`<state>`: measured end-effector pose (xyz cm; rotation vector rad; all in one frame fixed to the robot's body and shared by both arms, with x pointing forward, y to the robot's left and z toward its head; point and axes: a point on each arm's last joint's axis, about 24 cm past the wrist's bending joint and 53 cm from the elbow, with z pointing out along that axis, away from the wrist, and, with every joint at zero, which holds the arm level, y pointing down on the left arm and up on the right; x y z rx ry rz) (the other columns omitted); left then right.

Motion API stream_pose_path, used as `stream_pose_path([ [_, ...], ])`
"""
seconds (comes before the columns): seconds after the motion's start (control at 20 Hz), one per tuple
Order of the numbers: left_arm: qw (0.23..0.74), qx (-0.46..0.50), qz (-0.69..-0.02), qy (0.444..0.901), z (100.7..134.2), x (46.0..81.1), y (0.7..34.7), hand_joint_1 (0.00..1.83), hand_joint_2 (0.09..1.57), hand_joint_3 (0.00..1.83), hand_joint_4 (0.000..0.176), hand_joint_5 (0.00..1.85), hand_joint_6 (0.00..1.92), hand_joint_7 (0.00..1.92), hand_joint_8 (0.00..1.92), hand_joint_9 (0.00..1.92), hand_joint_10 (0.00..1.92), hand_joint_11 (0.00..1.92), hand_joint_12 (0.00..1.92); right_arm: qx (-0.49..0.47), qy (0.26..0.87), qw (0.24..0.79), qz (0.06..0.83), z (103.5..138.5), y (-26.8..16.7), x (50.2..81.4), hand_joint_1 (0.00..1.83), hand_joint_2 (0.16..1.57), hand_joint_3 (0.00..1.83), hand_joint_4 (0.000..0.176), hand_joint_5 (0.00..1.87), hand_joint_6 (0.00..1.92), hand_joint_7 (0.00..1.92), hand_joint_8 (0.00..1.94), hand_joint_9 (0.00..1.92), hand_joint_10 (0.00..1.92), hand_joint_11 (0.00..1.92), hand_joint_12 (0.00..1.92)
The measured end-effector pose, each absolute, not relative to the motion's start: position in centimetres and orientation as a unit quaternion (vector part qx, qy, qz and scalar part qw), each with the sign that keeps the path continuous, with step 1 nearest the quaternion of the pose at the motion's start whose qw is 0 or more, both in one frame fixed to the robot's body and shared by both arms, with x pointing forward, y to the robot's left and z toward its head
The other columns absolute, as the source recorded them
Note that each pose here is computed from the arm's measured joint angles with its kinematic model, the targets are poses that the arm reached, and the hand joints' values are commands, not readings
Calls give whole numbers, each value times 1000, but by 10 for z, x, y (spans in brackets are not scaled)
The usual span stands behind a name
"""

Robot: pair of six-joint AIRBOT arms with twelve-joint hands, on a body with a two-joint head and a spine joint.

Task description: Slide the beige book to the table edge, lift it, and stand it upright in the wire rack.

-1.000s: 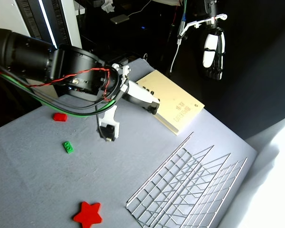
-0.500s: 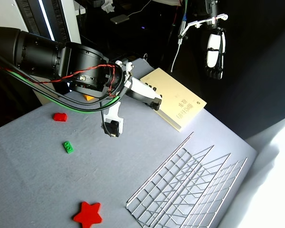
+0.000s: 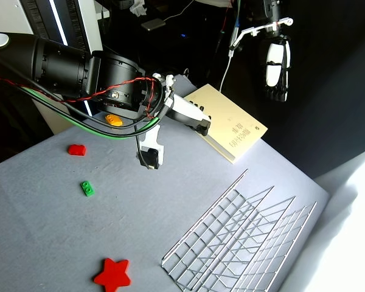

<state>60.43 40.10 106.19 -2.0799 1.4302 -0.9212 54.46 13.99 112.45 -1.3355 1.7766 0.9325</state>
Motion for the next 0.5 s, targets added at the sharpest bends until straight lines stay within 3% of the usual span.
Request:
stream_pose_path([
  [0.25, 237, -738, -336, 535, 1065, 608, 401, 692, 1029, 0, 0, 12, 2, 0, 0, 0, 0, 0, 0, -519, 684, 359, 365, 1126, 148, 541, 194, 1135, 0, 0, 324, 4, 324, 4, 318, 4, 0, 909],
  [0.5, 239, -735, -336, 539, 1065, 608, 400, 679, 1047, 6, 0, 31, 10, 0, 0, 11, 4, 10, 5, -518, 681, 364, 367, 1130, 152, 541, 118, 1163, 3, 0, 322, 0, 336, 1, 339, 1, 0, 877],
])
